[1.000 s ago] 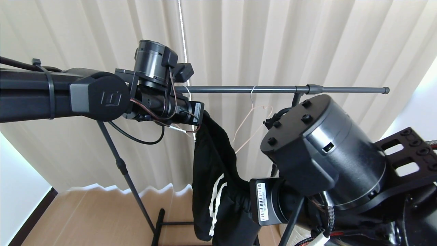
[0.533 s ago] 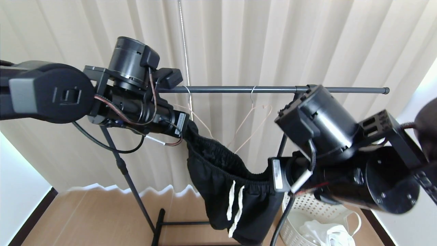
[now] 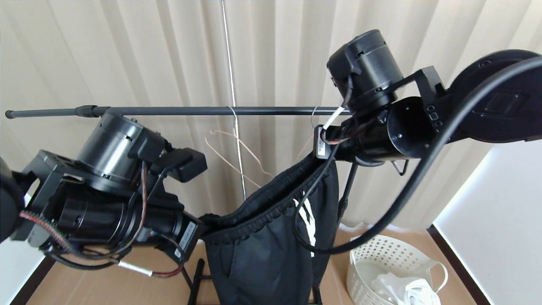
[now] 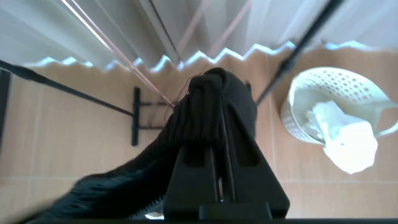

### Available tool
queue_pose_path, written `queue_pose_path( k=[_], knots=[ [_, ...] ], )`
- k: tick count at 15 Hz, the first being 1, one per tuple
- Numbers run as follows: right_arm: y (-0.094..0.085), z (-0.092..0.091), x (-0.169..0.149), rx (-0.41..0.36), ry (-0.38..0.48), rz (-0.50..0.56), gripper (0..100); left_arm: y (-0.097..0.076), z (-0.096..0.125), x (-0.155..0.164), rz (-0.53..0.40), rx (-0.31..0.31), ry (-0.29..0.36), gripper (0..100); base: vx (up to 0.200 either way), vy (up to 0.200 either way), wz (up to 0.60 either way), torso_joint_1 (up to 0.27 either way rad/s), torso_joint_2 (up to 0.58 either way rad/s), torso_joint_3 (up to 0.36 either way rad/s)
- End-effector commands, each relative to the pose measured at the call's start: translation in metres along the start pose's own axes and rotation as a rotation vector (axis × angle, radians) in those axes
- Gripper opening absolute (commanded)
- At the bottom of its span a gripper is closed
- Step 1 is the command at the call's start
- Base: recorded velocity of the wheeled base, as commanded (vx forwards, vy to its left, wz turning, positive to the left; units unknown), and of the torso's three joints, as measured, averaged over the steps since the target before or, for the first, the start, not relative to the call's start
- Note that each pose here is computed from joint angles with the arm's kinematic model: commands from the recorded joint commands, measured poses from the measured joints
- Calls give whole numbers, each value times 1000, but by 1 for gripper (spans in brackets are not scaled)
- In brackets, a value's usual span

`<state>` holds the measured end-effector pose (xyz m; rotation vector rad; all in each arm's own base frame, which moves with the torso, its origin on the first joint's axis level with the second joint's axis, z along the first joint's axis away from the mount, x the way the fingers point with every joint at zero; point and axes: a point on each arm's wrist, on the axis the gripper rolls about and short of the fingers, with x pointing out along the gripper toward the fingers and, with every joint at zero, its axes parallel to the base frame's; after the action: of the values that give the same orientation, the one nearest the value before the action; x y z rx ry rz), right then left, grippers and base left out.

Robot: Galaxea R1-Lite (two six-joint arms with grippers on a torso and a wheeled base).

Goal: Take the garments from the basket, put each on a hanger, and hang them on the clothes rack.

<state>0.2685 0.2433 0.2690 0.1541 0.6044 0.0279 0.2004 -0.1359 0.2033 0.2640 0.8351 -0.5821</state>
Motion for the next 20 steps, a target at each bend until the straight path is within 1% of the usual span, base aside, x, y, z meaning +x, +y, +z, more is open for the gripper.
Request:
queue_pose_path(
  k=[1, 3, 4, 6, 7, 8, 9, 11, 13, 14, 16, 17, 18, 19, 20],
  knots=[
    [21, 5, 34, 5, 2, 29, 0, -21, -17, -5, -57, 19, 19, 0, 0, 0, 0, 0, 0, 0],
    [28, 3, 45, -4, 13, 51, 0, -36, -14, -6, -105, -14, -7, 0, 0, 0, 0, 0, 0, 0],
    [31, 4, 48, -6, -7, 67, 0, -42, -14, -6, -125, -34, -9, 0, 0, 0, 0, 0, 0, 0],
    [39, -2, 64, 4, -24, 81, 0, -52, -11, -1, -156, -89, -18, 0, 0, 0, 0, 0, 0, 0],
    [41, -4, 68, 7, -28, 84, 0, -55, -10, 0, -162, -108, -31, 0, 0, 0, 0, 0, 0, 0],
    [43, -6, 74, 5, -26, 83, 0, -56, -6, -1, -168, -127, -64, 0, 0, 0, 0, 0, 0, 0],
    [44, -5, 75, 11, -25, 106, 0, -57, -4, -2, -172, -135, -82, 0, 0, 0, 0, 0, 0, 0],
    [42, -1, 79, 30, -13, 158, 0, -56, -4, -2, -165, -169, -83, 0, 0, 0, 0, 0, 0, 0],
    [43, -6, 87, 26, 4, 153, 0, -56, -3, -2, -147, -178, -91, 0, 0, 0, 0, 0, 0, 0],
    [42, -7, 90, 29, 8, 149, 0, -55, -4, -2, -123, -180, -96, 0, 0, 0, 0, 0, 0, 0],
    [39, -4, 91, 38, 4, 143, 0, -53, -4, -2, -89, -185, -100, 0, 0, 0, 0, 0, 0, 0],
    [32, 4, 87, 60, -10, 138, 0, -49, -4, 0, -57, -197, -100, 0, 0, 0, 0, 0, 0, 0],
    [26, 14, 70, 84, -32, 146, 0, -42, -3, 2, -14, -214, -104, 0, 0, 0, 0, 0, 0, 0],
    [17, 15, 59, 87, -34, 134, 0, -34, -1, 2, 19, -234, -111, 0, 0, 0, 0, 0, 0, 0],
    [2, 15, 46, 85, -27, 112, 0, -23, 4, 4, 52, -252, -124, 0, 0, 0, 0, 0, 0, 0]
  ],
)
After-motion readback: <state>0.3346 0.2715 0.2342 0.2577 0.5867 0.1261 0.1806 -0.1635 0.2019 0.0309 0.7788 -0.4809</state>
